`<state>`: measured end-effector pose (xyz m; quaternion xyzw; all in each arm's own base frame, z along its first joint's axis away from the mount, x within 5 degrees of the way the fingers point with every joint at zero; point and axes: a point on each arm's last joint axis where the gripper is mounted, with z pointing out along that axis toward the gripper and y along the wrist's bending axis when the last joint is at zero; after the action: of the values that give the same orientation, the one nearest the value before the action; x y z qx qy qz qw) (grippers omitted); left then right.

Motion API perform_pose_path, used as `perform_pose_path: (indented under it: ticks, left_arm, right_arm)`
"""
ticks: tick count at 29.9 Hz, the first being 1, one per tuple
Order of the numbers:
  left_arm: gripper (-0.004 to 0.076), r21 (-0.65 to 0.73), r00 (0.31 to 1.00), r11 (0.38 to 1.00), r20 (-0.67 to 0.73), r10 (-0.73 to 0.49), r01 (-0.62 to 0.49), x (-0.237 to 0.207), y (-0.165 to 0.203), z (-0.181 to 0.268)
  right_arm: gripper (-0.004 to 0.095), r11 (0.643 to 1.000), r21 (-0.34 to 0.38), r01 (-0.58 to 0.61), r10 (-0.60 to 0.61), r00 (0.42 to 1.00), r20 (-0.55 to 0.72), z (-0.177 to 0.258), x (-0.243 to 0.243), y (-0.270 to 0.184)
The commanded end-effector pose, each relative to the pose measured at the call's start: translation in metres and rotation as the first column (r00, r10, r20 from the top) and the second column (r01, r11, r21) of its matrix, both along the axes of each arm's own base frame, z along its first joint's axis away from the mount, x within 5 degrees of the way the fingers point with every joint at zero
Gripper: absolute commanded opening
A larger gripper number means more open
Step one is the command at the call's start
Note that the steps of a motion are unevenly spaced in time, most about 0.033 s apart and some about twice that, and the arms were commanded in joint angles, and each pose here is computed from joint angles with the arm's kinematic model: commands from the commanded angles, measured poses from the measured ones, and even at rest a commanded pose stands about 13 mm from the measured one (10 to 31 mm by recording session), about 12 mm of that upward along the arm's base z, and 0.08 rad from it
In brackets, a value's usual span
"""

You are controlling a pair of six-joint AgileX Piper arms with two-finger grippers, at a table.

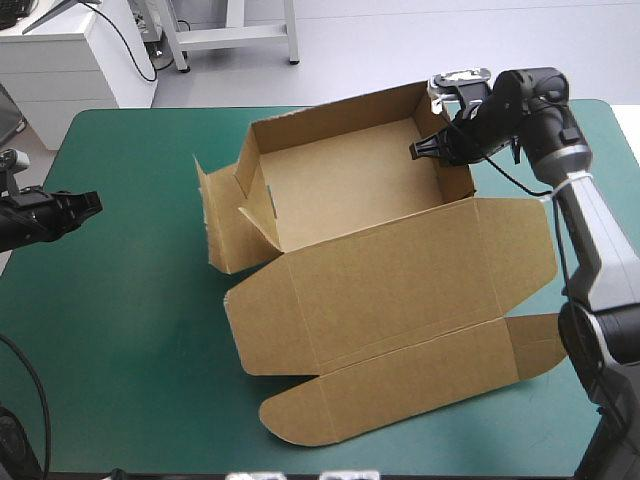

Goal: Fold the box

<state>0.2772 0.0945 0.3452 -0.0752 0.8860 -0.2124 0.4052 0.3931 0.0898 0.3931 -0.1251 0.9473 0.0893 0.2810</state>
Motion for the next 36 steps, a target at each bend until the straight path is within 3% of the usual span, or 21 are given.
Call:
perform_pose_path:
  ticks: [1,10,16,21,25,31,36]
  left_arm:
    - [-0.0008,-0.023,0.998,1.000,0.065,0.017,-0.016,0.002,-0.003,0.014]
    - [-0.0008,-0.095,1.000,0.996,0.031,-0.001,0.004,0.022,-0.004,-0.006]
    - [-0.0008,-0.123,0.987,0.979,0.024,-0.160,0.162,0.045,-0.059,-0.016]
    - [-0.0008,-0.167,0.968,0.953,0.055,-0.247,0.252,0.051,-0.110,-0.012]
    - [-0.0008,-0.243,0.955,0.923,0.080,-0.287,0.297,0.049,-0.136,-0.006]
    - [-0.0008,-0.293,0.948,0.902,0.107,-0.299,0.318,0.040,-0.143,0.007]
    - [-0.0008,-0.331,0.926,0.865,0.136,-0.352,0.377,0.032,-0.156,0.015]
  right_arm:
    - [-0.0011,0.995,0.101,-0.018,0.001,0.987,0.158,0.066,-0.046,-0.004]
    - [-0.0015,0.971,0.218,-0.098,0.029,0.953,0.301,0.122,-0.108,-0.007]
    - [-0.0015,0.970,0.220,-0.106,0.036,0.953,0.300,0.121,-0.106,-0.005]
    - [-0.0015,0.975,0.202,-0.092,0.034,0.962,0.271,0.110,-0.093,-0.004]
    - [-0.0015,0.992,0.117,-0.048,0.016,0.965,0.262,0.100,-0.081,-0.010]
    - [-0.0015,0.999,0.045,0.021,-0.032,0.965,0.261,0.092,-0.068,-0.016]
    - [-0.0015,0.999,0.039,0.027,-0.036,0.969,0.243,0.085,-0.061,-0.015]
